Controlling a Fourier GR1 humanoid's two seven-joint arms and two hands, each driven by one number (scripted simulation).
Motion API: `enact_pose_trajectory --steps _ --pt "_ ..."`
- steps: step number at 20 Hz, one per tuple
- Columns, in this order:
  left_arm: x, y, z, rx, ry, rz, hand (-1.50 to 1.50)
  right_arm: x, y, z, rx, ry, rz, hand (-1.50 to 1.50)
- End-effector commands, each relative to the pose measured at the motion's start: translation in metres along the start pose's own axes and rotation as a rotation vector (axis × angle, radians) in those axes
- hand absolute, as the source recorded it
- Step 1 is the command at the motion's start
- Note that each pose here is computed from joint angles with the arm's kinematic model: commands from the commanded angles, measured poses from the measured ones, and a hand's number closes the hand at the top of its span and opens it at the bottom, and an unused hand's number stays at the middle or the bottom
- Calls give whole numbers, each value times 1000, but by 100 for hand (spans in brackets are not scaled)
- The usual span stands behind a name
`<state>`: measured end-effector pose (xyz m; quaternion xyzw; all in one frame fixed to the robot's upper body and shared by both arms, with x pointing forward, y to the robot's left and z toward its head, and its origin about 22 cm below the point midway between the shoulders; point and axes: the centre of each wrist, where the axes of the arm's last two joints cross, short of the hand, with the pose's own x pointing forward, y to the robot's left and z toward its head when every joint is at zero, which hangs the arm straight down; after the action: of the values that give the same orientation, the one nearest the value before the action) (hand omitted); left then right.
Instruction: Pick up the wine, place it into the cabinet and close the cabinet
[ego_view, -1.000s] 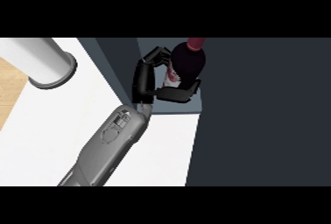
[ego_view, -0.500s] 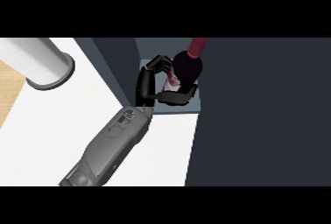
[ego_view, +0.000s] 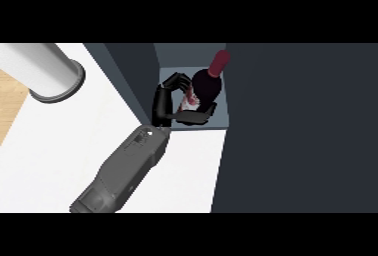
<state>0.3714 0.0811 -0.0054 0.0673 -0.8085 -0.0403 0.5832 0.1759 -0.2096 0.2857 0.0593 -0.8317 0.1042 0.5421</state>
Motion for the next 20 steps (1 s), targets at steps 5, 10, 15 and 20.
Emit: enact_pose_trajectory --steps 5,10,15,20 --pt "-3 4 -14 86 -12 50 150 5 6 18 61 -32 -43 -150" --pt "-6 20 -34 95 51 131 150 6 3 16 46 -25 -47 -150" --pt "-5 20 -43 130 47 104 150 7 6 12 73 -37 -36 -150" --pt "-1 18 -48 129 53 85 150 3 5 18 65 -20 -31 -150"
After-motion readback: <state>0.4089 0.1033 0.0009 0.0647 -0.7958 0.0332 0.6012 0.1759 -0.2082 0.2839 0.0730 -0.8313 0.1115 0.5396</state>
